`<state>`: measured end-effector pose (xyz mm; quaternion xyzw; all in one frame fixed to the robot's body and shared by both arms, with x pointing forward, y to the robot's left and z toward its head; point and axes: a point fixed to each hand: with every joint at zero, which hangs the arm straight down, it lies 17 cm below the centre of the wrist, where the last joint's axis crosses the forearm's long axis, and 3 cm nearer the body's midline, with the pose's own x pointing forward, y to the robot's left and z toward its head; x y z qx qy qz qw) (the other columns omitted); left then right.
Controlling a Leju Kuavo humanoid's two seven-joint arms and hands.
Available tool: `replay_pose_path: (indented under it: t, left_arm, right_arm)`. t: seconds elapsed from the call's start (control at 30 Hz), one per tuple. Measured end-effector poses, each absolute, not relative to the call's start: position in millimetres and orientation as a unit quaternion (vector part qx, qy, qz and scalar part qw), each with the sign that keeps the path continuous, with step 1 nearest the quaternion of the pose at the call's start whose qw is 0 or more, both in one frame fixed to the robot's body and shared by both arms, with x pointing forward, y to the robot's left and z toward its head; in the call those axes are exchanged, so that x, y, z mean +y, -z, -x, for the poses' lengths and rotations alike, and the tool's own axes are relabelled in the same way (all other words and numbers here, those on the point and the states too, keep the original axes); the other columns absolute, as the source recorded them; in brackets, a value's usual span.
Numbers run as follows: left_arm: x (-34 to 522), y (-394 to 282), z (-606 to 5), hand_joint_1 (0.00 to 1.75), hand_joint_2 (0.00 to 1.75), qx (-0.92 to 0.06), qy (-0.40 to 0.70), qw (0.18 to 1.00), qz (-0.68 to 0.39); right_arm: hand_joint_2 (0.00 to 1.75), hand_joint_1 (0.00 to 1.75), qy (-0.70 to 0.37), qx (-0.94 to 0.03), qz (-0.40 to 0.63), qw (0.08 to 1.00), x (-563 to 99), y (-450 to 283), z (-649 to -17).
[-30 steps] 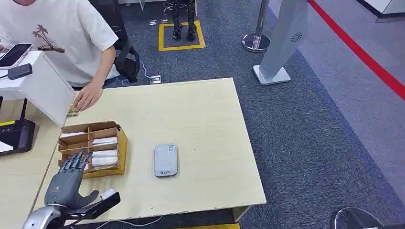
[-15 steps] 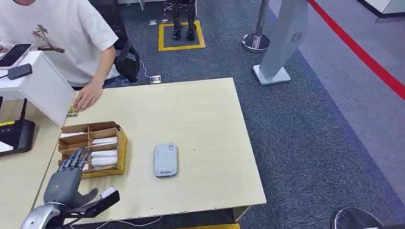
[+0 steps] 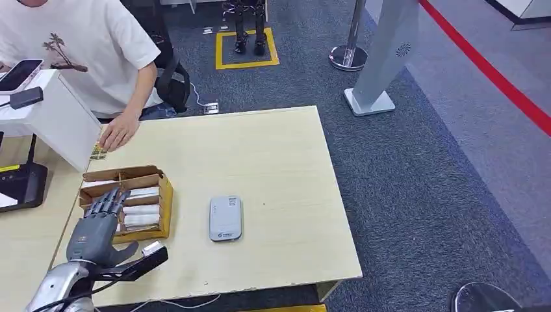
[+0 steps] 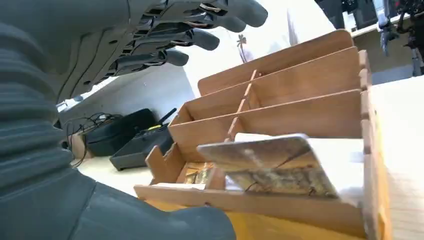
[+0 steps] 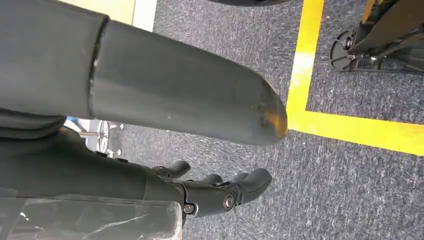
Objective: Pass the card to the sensor for recognition and then transmit it.
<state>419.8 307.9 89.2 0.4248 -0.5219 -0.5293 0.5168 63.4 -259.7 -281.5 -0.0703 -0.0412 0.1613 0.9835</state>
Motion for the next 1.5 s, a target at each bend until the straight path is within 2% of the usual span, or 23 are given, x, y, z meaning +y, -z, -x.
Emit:
replay_pose_path:
  t: [1.5]
  left_arm:
    - [297,-84,-421,0.00,1.75,-0.525,0.535,0.518,-0.412]
  right_arm:
    - [0.00,0.00,-0.167,-0.042,0.072,0.982,-260,281,-64]
